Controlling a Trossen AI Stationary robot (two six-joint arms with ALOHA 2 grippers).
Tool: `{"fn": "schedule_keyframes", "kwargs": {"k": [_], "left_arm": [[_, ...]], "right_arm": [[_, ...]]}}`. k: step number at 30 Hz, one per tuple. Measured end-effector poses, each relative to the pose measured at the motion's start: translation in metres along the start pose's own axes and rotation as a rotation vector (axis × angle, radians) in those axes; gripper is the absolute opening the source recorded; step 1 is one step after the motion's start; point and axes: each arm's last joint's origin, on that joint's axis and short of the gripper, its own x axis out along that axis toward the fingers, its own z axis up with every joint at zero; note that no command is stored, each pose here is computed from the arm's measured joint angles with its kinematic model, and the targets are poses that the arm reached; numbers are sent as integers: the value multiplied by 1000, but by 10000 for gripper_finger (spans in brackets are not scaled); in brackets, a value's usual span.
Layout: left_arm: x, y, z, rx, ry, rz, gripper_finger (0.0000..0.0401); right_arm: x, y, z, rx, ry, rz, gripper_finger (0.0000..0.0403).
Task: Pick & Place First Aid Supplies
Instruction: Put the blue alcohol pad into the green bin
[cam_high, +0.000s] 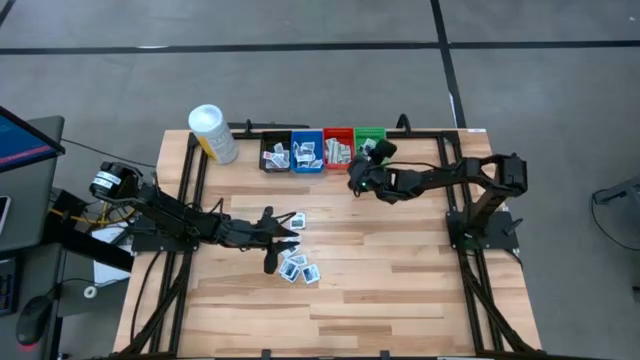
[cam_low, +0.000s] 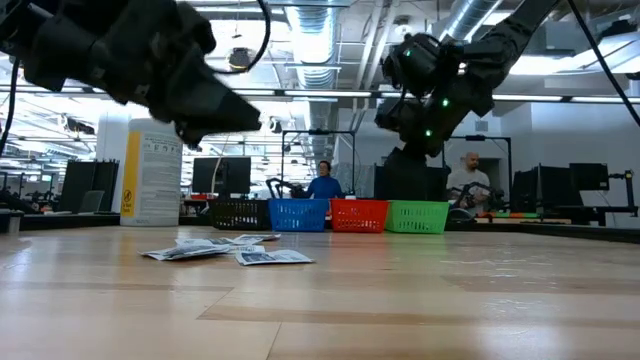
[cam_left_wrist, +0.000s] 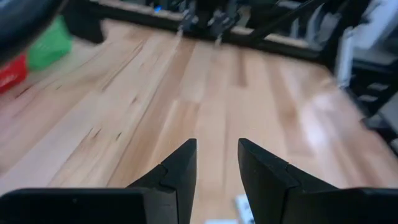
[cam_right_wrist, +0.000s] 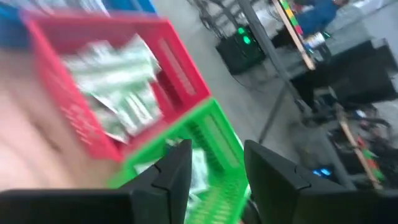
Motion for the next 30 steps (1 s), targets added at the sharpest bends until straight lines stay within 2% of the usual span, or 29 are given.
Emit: {"fn": "schedule_keyframes", "kwargs": {"k": [4,9,12,15,17,19,22,30], "left_arm": [[-3,5,-12,-20,68,67,117],[-8,11,-26,-82,117,87,117],[-11,10,-32,-103,137,84,117],[-12,7,-33,-101,139,79,117],[-13,6,-33,-97,135,87,117],[-13,6,-33,-95,130,100,117],[-13,7,-33,-94,123,115,117],[-13,6,-33,-104,123,115,117]], "right_arm": [[-17,11,7,3,-79,96,129],[-43,26,17,-92,-240,314,113],[-59,38,21,-187,-365,515,109],[-76,50,20,-270,-494,799,109],[-86,56,21,-292,-579,992,108],[-96,61,21,-287,-639,1135,108],[-106,67,19,-285,-649,1206,108],[-128,73,24,-200,-706,1257,114]]}}
